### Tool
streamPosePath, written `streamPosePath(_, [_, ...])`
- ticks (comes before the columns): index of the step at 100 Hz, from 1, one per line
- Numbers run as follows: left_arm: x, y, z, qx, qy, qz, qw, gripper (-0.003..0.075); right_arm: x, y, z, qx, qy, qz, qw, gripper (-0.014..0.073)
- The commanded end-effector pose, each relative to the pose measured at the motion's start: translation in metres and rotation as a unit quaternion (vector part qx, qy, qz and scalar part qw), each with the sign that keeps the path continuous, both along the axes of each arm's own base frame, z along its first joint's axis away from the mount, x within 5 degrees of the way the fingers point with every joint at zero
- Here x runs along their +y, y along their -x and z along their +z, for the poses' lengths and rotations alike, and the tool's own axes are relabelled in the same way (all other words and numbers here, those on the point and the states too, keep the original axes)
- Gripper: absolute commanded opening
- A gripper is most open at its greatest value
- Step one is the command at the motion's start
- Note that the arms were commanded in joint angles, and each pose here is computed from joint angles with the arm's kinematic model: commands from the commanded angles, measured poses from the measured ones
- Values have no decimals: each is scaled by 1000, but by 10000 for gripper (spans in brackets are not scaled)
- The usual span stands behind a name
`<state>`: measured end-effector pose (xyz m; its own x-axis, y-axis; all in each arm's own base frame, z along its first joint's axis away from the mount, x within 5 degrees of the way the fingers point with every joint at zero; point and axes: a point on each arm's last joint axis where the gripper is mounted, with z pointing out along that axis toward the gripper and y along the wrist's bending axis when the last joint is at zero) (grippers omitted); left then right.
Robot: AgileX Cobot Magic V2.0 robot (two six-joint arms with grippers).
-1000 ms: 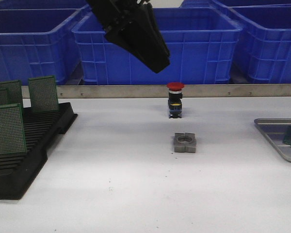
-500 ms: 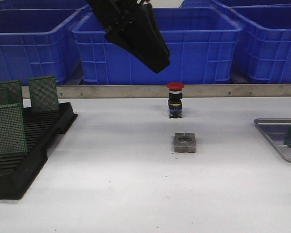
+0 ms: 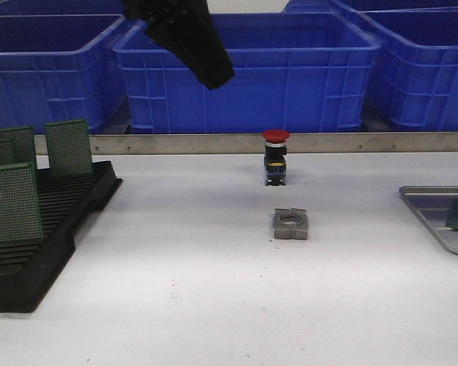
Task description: Place circuit board on tray
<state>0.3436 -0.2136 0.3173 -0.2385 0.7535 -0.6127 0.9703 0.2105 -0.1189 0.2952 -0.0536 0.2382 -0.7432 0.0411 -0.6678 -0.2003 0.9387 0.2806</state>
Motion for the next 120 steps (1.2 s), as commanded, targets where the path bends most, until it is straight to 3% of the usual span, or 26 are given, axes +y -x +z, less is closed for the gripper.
streamPosePath(1, [18,11,39,10,31,38,999,-18,4,7,30,-54,7,3,999,-59])
streamPosePath(35, [75,17,84,-18,66,152,986,-18,31,45,51,-170,48,-26,984,-59])
streamPosePath(52, [107,39,107,-90,109,231,962,-18,50,68,63,-235,77,-21,969,-59])
streamPosePath(67, [134,75,111,-158,135,305,929,-18,66,92,79,-290,76,3,954,-59])
streamPosePath(92, [164,160,116,-295,194,389,851,-17,72,137,81,-356,59,-18,932,-59])
streamPosePath(120, [184,257,73,-406,237,420,776,-17,75,190,67,-422,86,-17,902,-59])
